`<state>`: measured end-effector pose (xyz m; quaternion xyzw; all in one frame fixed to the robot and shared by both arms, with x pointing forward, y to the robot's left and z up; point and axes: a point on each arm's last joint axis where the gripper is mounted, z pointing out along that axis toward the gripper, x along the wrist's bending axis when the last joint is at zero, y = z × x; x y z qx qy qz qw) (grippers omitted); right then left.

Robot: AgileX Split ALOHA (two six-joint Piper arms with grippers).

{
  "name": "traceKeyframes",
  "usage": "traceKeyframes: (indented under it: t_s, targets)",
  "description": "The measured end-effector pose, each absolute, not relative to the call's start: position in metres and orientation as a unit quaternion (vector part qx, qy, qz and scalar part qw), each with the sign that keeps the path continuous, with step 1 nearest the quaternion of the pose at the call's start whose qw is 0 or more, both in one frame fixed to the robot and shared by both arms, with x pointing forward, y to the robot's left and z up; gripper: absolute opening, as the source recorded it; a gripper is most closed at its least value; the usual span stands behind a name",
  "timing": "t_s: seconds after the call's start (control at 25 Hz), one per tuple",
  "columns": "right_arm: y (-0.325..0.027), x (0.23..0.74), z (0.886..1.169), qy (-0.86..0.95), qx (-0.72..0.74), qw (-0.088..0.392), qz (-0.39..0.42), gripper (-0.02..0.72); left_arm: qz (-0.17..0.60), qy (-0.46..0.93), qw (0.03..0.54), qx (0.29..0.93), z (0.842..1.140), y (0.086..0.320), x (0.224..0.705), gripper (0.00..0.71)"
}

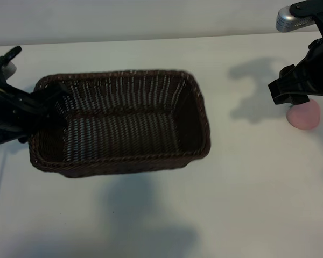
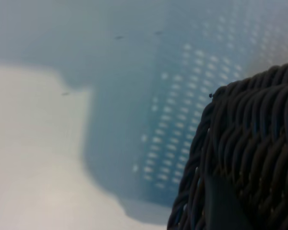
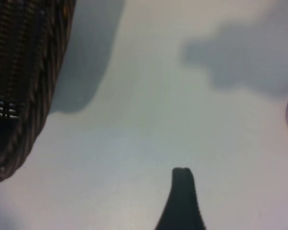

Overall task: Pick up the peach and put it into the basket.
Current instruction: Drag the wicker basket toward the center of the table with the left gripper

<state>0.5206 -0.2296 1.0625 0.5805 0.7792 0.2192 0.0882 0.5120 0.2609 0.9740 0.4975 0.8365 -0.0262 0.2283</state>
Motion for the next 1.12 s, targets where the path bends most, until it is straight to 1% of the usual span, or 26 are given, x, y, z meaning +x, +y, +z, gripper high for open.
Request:
traceKeyframes:
  t_s: [0.08, 0.28, 0.44, 0.68, 0.8, 0.88, 1.0, 1.12]
  targets:
    - [-0.23, 0.521, 1.062, 0.779, 0.58, 0.088, 0.219, 0.561, -0.036, 0.832, 0.248, 0.494, 0.977, 0.26, 0.513, 0.329]
    - [-0.23, 0.521, 1.062, 0.779, 0.58, 0.088, 0.219, 0.561, -0.044, 0.821, 0.278, 0.496, 0.981, 0.259, 0.516, 0.329]
    - [-0.23, 0.521, 1.062, 0.779, 0.581, 0.088, 0.219, 0.561, -0.033, 0.807, 0.291, 0.512, 0.99, 0.258, 0.527, 0.329]
    - [-0.23, 0.521, 1.062, 0.779, 0.581, 0.088, 0.219, 0.561, -0.039, 0.795, 0.29, 0.531, 0.996, 0.253, 0.56, 0.329]
    - [-0.23, 0.521, 1.062, 0.779, 0.581, 0.088, 0.219, 0.561, -0.041, 0.784, 0.295, 0.545, 0.998, 0.243, 0.577, 0.329]
    - [-0.23, 0.521, 1.062, 0.779, 0.581, 0.088, 0.219, 0.561, -0.045, 0.775, 0.297, 0.555, 0.998, 0.231, 0.587, 0.329]
    - [-0.23, 0.521, 1.062, 0.779, 0.581, 0.088, 0.219, 0.561, -0.057, 0.769, 0.292, 0.565, 0.99, 0.212, 0.599, 0.329]
    - [-0.23, 0.52, 1.062, 0.779, 0.581, 0.087, 0.219, 0.561, -0.068, 0.772, 0.282, 0.566, 0.975, 0.195, 0.605, 0.329]
